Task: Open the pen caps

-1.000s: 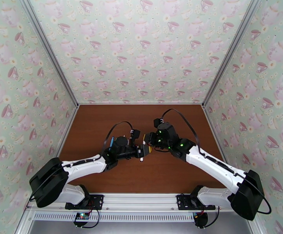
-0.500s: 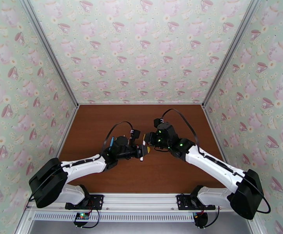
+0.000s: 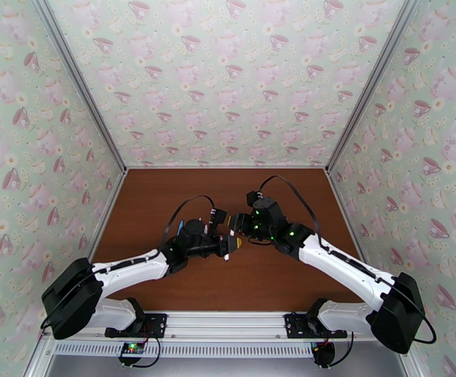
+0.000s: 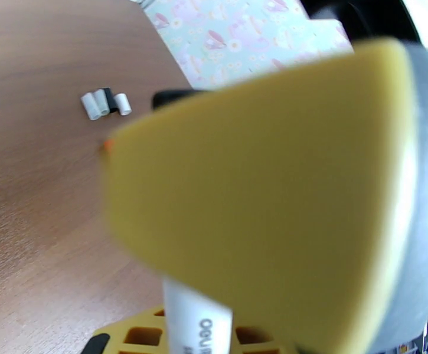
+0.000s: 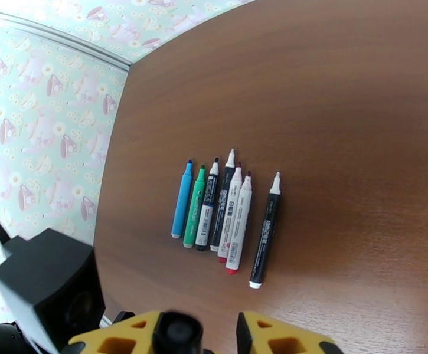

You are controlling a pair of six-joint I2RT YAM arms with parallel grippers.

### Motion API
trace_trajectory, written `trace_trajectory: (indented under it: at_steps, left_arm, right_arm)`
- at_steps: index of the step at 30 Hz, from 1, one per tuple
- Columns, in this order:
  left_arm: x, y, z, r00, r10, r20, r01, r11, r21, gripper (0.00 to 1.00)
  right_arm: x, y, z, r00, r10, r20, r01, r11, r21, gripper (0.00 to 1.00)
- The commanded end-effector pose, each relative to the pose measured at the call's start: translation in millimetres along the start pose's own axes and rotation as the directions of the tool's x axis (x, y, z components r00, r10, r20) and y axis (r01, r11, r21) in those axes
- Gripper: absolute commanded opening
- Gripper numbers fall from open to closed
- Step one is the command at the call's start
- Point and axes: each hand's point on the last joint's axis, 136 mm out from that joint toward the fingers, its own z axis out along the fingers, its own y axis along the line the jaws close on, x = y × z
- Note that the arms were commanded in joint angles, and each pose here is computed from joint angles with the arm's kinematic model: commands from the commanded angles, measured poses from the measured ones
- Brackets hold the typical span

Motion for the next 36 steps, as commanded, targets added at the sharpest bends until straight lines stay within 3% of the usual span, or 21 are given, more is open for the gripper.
trace_trajectory:
  at_steps: [1, 28, 36]
  left_arm:
    - [-0.9, -23.4, -3.2, 0.997, 0.079, -0.008, -0.078, 0.994, 0.078, 0.11]
    - [6.3, -23.1, -1.9, 0.994, 0.107, -0.031, -0.105, 0.993, 0.043, 0.10]
    - [16.3, -62.0, -11.1, 0.993, 0.090, -0.075, -0.067, 0.964, 0.259, 0.10]
  right_arm:
    - [-10.3, 17.8, -7.8, 1.000, -0.015, 0.012, 0.015, 0.998, -0.064, 0.39]
    - [-18.7, 27.0, -21.1, 1.000, -0.015, 0.006, 0.015, 0.994, -0.109, 0.08]
    - [-41.8, 41.9, -51.0, 0.997, -0.024, 0.070, 0.043, 0.959, -0.279, 0.05]
